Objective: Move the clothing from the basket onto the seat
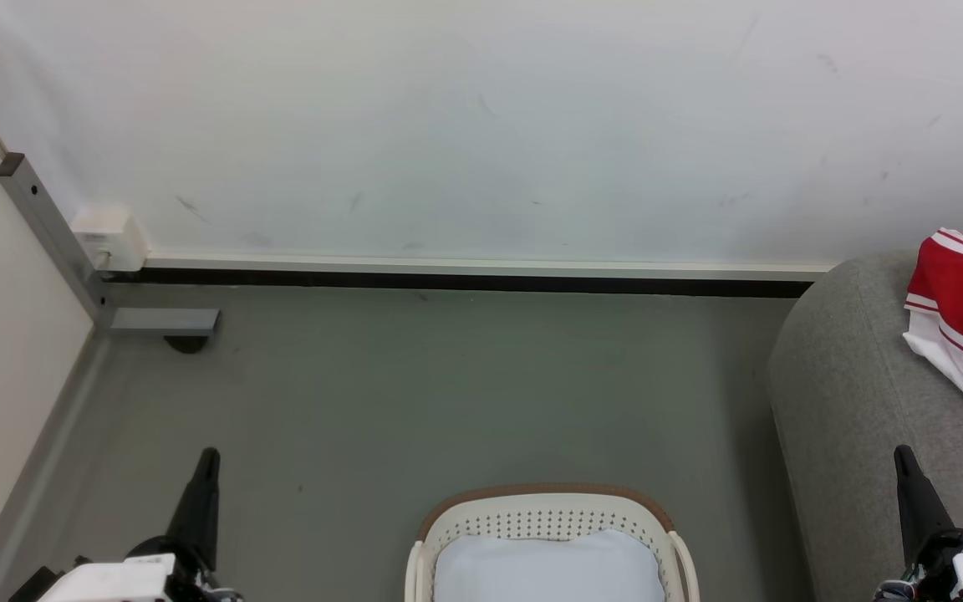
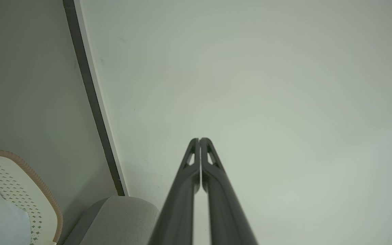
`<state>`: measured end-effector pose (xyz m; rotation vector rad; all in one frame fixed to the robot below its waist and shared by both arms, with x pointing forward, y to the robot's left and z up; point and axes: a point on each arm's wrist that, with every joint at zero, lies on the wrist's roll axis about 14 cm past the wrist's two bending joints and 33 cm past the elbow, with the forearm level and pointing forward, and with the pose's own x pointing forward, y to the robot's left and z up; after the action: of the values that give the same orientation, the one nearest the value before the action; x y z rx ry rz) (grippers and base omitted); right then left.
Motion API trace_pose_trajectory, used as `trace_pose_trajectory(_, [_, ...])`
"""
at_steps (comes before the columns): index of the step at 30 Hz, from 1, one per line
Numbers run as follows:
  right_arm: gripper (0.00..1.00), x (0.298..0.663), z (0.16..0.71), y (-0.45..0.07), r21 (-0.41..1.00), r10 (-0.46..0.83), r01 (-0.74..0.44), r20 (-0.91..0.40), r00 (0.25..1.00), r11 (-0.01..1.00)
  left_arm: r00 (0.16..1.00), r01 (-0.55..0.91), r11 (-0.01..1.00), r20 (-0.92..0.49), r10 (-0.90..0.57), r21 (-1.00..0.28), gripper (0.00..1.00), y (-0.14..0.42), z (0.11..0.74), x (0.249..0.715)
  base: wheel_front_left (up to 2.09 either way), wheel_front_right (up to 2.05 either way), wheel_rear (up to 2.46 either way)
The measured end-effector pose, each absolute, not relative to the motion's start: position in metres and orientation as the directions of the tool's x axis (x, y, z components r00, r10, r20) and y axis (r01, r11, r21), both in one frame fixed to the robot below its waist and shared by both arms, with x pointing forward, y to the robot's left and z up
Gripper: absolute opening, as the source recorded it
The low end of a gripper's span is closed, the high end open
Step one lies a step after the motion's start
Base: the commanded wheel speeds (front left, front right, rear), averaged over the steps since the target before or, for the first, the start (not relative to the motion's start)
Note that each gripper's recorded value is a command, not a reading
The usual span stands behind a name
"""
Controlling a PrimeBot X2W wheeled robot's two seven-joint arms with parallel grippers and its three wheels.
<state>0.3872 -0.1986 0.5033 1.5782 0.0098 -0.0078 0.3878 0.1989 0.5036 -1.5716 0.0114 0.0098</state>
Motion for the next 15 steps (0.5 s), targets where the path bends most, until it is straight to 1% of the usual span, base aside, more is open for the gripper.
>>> trace_pose_trajectory(15, [0.0, 0.3872, 0.5033, -0.1986, 1.0, 0.001, 0.011, -0.011, 1.0, -0.007, 1.0, -0.014, -0.001, -0.013, -0.001, -1.0, 0.0, 0.1989, 0.5036, 0.3878, 0.0, 0.0, 0.0])
